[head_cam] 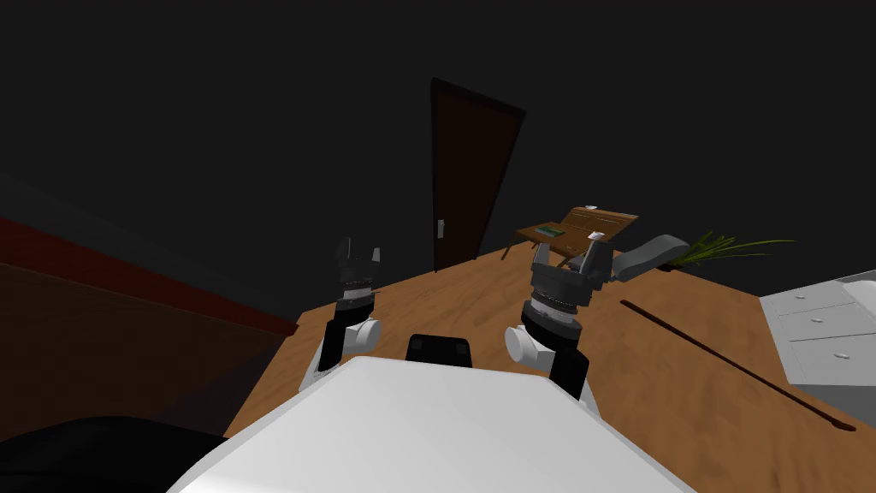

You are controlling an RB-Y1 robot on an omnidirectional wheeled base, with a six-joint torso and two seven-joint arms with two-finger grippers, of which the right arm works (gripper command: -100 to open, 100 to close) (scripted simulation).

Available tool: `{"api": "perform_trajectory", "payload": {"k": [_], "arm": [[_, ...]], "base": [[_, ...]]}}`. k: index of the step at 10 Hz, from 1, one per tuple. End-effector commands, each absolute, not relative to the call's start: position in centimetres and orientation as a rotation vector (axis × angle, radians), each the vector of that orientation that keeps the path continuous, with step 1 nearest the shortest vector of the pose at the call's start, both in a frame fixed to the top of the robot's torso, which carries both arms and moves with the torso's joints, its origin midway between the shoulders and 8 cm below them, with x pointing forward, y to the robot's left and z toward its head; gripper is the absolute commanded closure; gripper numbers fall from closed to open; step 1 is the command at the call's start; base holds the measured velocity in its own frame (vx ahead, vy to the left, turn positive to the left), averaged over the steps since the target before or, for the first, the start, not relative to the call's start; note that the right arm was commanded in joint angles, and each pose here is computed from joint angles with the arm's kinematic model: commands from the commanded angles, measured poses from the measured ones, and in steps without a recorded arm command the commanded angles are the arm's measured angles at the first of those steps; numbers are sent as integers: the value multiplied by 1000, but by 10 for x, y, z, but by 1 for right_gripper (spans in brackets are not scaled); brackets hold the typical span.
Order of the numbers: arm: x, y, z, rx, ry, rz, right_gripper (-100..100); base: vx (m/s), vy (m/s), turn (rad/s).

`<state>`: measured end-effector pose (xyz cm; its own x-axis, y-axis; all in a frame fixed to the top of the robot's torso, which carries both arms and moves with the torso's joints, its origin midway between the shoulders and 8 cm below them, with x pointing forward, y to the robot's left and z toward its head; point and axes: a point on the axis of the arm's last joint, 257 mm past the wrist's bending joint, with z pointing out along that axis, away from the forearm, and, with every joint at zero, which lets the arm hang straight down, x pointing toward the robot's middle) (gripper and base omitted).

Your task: Pull the door open

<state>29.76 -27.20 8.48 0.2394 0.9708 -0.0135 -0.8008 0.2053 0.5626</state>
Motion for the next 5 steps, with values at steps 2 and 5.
{"api": "perform_trajectory", "payload": {"k": [2, 5], "arm": [[311, -269, 71, 497, 459, 1252, -100], [327, -266, 54, 495, 521, 1212, -100]], "base": [[108, -15, 88], [68, 30, 65]]}}
